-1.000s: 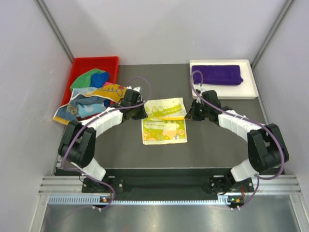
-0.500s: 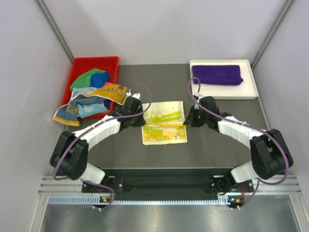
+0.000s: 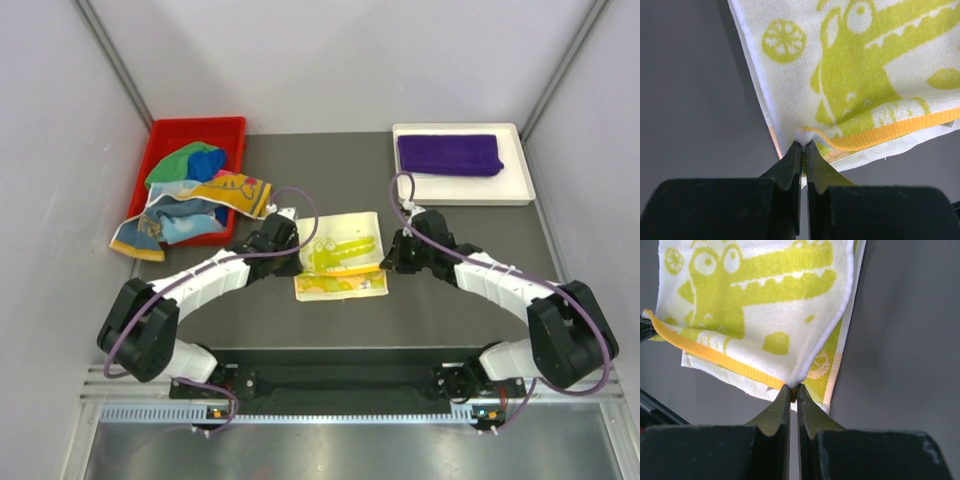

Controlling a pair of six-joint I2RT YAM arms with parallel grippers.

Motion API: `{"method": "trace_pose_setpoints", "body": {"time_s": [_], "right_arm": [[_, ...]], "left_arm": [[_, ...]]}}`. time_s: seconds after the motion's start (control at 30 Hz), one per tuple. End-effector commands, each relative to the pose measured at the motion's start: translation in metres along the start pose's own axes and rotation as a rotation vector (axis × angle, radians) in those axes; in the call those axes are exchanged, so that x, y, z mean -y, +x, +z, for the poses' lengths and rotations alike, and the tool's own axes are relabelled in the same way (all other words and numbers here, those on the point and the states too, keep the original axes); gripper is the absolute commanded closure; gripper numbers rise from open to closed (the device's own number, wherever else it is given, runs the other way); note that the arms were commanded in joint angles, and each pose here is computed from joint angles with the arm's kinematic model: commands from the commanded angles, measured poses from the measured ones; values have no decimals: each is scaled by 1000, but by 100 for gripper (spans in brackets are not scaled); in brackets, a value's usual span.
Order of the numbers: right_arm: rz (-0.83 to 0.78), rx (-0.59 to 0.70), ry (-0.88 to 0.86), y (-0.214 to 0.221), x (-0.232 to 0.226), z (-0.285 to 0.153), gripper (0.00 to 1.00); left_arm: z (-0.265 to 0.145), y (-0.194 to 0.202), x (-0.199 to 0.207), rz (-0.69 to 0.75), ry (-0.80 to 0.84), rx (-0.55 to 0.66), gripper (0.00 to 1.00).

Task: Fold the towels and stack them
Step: Fold the towel

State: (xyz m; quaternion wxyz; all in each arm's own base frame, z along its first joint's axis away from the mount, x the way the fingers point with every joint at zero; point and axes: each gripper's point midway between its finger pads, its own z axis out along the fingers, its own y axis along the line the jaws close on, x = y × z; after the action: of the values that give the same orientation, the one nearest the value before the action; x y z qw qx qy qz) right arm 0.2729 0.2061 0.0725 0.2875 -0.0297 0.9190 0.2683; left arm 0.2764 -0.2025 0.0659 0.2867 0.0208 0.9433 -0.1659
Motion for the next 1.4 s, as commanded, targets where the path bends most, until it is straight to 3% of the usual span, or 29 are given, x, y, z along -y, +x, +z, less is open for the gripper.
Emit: {"method": "trace_pose_setpoints", "body": {"time_s": [0.0,0.67,0.77,0.97,1.37], "right_arm": [[-6,59,-27,-10,-12,-9,100],[7,1,-13,28,-3,-1,100],[6,-10,-14,33,-2,3,100],[8,-8,-11,32,-2,5,100],[11,-14,8,37,4,6,100]], "left_arm": [[-10,-4,2,-8,2,38,100],[-9,26,-6,-2,-8,-12,98],[-7,28,-6,-2,-7,-18,93],[-12,21,-2,8,8,3,70],[-46,-1,15,28,61,34,69]]}}
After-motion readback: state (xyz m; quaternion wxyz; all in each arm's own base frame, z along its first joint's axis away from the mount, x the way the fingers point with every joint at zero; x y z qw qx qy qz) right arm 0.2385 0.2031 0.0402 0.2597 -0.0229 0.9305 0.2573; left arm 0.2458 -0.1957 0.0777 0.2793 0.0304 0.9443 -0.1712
